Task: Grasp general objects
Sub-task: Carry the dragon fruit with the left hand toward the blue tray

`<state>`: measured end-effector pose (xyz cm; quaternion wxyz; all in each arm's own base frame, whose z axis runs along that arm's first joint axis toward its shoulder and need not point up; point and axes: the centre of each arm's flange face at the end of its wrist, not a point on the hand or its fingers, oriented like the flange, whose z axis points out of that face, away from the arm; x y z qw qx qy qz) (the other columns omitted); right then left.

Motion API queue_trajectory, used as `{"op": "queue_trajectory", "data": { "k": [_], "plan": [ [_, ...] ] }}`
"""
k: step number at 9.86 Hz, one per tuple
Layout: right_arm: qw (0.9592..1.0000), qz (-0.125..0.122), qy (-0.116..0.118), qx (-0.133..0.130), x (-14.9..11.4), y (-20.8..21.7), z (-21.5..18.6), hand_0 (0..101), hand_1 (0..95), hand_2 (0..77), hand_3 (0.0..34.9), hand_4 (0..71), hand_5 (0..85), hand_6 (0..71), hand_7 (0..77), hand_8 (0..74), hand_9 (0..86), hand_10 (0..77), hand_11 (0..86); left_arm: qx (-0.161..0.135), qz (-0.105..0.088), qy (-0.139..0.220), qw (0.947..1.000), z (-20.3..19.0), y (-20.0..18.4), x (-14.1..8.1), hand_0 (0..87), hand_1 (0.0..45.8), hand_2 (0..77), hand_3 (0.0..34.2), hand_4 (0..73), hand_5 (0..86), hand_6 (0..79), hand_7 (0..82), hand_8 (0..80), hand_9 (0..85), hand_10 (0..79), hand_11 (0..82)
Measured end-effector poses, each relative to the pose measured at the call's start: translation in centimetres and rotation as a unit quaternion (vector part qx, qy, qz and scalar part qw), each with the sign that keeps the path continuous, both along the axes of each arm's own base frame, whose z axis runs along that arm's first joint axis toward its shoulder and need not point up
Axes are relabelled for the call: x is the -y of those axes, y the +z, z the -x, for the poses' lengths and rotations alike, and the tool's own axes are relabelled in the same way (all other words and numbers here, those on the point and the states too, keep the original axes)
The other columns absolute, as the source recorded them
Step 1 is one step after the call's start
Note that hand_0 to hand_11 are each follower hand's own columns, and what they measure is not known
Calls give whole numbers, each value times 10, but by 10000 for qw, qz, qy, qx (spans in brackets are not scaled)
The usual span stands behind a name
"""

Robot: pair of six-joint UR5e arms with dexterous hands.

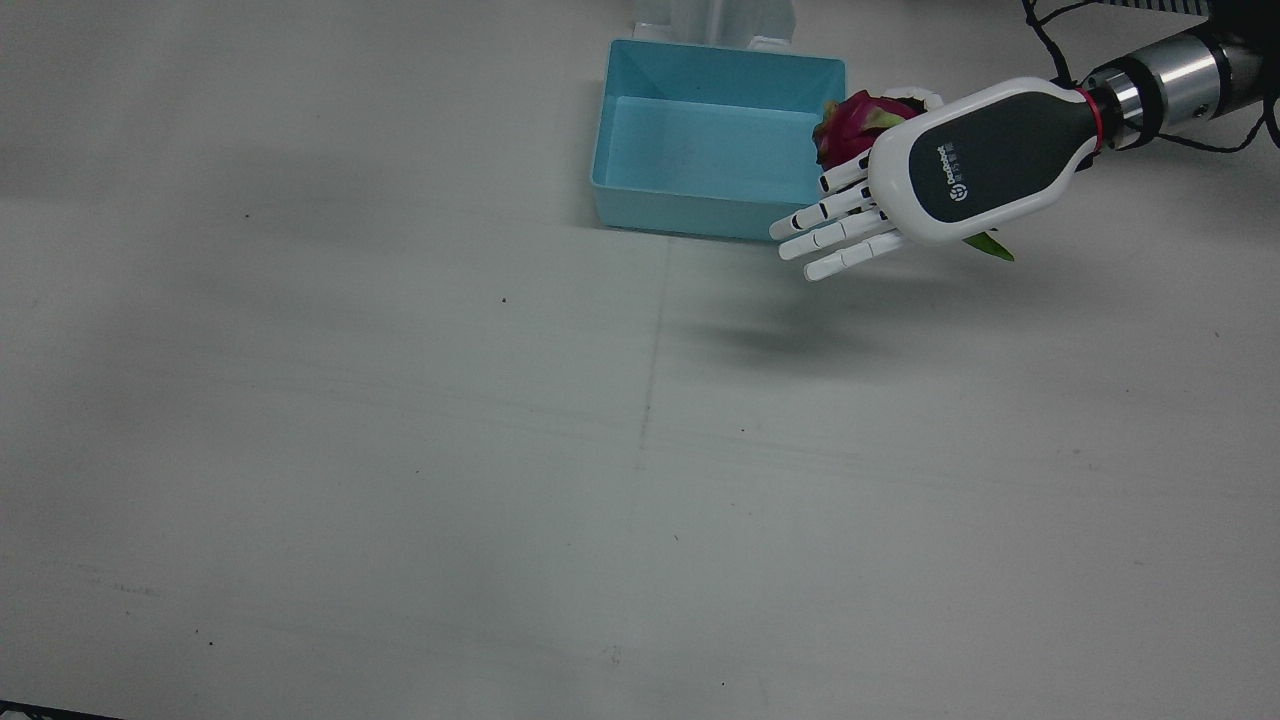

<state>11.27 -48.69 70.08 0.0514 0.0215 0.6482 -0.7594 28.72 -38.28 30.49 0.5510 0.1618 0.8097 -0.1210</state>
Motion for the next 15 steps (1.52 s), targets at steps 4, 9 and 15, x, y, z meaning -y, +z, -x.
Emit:
{"op": "queue_trajectory", "data": {
  "k": [4, 9, 15],
  "plan": [
    [10000, 0, 0, 0, 0, 0, 0, 4, 82, 16, 1, 0, 5, 0, 0, 0, 5, 0, 5, -228, 663, 479, 9964, -19, 3, -11, 503, 0, 311, 2, 191, 627, 104, 213, 120, 27, 5, 11],
    [10000, 0, 0, 0, 0, 0, 0, 5, 82, 16, 0, 0, 5, 0, 0, 0, 5, 0, 5, -399, 1285, 838, 9874, -35, 8, -19, 507, 0, 311, 2, 191, 627, 109, 213, 120, 22, 5, 11],
    [10000, 0, 0, 0, 0, 0, 0, 5, 82, 16, 0, 0, 5, 0, 0, 0, 5, 0, 5, -651, 1513, 998, 9813, -92, -2, -70, 551, 0, 311, 4, 185, 627, 120, 229, 120, 33, 0, 5]
  ]
}}
